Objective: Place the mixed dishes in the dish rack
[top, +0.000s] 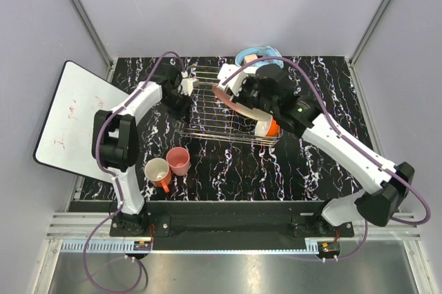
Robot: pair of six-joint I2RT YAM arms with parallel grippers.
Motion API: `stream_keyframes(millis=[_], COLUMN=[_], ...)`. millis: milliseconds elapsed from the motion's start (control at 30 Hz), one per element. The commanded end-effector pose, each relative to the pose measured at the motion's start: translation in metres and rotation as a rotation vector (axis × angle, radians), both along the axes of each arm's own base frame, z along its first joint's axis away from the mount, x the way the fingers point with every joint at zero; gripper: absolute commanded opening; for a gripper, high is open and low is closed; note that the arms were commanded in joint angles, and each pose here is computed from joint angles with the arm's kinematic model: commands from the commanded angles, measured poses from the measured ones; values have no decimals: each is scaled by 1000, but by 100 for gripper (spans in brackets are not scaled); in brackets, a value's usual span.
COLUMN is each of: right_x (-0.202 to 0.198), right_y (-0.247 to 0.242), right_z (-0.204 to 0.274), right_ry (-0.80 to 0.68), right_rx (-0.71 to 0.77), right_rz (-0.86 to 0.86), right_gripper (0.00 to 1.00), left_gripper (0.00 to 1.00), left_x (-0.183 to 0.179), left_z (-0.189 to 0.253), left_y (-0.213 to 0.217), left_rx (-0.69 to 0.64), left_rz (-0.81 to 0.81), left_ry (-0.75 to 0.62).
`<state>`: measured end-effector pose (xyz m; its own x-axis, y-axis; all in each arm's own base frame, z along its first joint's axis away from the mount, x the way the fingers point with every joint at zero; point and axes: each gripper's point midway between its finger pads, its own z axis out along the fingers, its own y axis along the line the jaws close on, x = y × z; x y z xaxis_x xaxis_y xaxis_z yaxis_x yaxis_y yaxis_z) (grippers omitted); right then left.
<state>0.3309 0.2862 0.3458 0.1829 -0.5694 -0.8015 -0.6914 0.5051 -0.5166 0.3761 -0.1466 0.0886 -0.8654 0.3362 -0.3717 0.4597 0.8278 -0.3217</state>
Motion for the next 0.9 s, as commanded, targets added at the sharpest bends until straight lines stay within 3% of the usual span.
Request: stream_keyframes(millis=[0,433,867], right_x=[15,40,56], right_y=[12,16,19], right_z=[30,14,-4], right_ry=[-145,-191,-224], right_rx=[-38,-184,-321], right_rz=[70,105,146], right_gripper=[0,0,0], left_gripper=[7,7,7], left_x=[-16,-61,-77], left_z=[19,18,15], left_y=[-3,2,4], left_rx=[-11,-15,-11], left_rz=[-58,-96,-113], left_ry=[-66,-54,-43])
